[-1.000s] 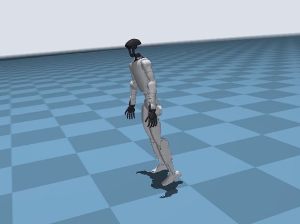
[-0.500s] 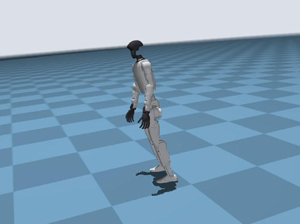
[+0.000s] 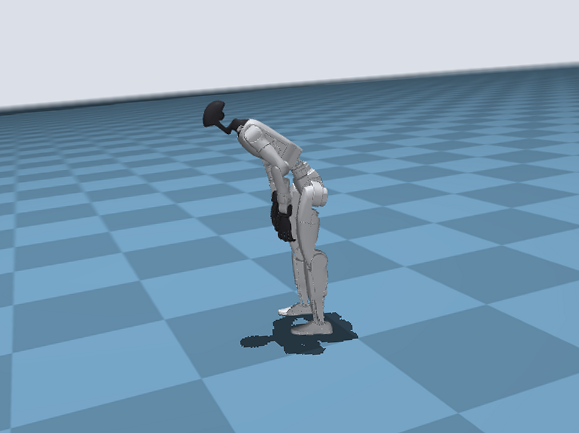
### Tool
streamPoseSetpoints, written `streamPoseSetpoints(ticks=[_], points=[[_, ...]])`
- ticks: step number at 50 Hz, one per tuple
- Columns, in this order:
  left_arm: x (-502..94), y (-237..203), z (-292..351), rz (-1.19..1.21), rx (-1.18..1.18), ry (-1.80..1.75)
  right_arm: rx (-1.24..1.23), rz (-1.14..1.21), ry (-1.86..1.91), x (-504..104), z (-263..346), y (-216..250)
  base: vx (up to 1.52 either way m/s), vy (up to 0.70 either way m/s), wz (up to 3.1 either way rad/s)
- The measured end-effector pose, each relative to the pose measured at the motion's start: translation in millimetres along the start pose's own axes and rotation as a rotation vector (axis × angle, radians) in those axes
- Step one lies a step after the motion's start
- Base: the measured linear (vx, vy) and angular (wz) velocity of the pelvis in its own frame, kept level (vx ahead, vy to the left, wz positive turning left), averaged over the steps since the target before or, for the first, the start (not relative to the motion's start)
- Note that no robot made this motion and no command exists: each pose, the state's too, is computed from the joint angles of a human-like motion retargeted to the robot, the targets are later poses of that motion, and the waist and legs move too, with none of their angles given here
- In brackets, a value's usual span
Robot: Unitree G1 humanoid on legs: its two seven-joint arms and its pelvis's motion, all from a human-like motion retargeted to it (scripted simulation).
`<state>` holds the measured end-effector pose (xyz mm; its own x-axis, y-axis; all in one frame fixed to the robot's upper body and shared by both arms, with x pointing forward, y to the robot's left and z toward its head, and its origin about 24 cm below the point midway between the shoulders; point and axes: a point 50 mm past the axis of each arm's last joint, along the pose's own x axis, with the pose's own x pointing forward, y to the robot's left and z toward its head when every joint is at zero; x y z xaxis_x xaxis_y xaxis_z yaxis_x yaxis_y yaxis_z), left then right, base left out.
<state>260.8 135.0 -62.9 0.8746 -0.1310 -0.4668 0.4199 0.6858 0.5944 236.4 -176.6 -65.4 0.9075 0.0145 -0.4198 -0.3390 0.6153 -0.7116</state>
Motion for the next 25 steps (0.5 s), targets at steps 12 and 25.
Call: streamPoseSetpoints(ticks=[12,25], points=[[-50.4,30.9,42.0,0.328,-0.097,-0.387,0.081,-0.632,-0.253,-65.2,23.7,-62.6,-0.06,0.13,0.14],[-161.8,71.2,58.3,0.684,-0.245,-0.63,0.017,-0.97,-0.45,-188.7,32.5,-105.8,-0.03,0.03,0.15]])
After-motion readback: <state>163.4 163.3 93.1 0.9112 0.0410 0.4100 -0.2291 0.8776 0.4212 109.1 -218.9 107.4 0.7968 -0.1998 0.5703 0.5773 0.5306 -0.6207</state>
